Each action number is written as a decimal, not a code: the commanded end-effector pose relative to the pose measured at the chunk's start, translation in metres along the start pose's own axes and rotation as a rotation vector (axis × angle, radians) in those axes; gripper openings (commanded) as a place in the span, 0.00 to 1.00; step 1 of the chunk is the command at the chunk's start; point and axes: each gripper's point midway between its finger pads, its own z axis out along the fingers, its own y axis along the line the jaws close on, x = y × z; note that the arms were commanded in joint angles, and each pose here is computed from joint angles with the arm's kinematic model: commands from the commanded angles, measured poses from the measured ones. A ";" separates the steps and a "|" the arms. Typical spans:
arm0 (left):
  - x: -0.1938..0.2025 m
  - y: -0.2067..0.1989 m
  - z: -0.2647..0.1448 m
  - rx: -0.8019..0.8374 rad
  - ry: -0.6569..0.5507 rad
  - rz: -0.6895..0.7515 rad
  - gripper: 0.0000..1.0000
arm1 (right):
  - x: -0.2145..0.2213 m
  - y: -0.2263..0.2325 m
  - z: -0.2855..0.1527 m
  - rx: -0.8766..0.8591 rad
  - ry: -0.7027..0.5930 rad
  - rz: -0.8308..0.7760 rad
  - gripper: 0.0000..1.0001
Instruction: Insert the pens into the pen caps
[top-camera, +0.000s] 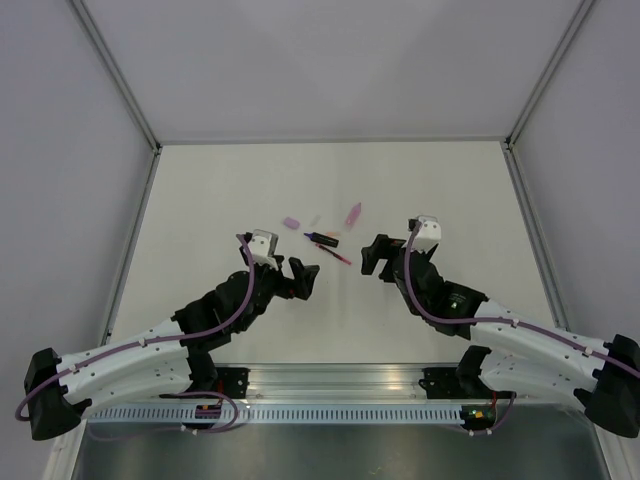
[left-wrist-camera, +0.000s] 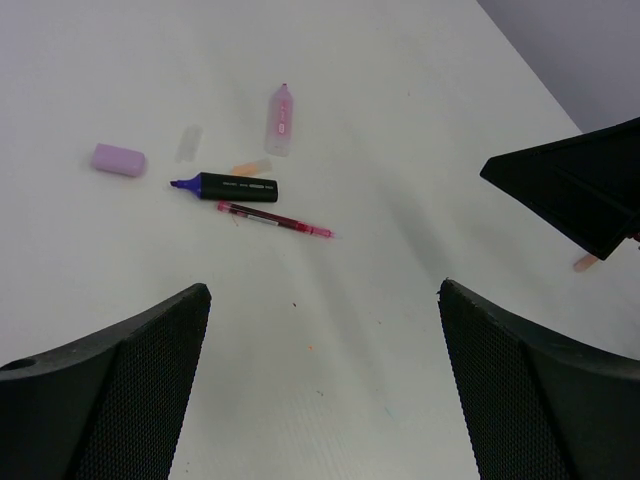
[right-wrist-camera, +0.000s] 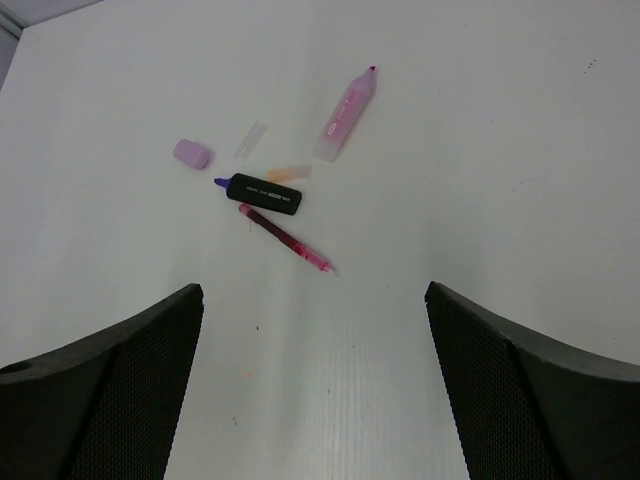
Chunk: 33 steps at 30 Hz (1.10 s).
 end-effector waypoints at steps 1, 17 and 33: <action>-0.018 0.002 0.001 -0.018 -0.075 -0.005 1.00 | -0.013 -0.001 0.002 0.063 -0.025 0.024 0.98; -0.021 0.027 -0.004 -0.129 -0.136 -0.053 1.00 | -0.041 -0.015 0.093 0.418 0.032 0.082 0.87; -0.047 0.058 -0.044 -0.158 -0.320 -0.243 1.00 | 0.018 -0.002 0.217 0.542 0.185 0.117 0.66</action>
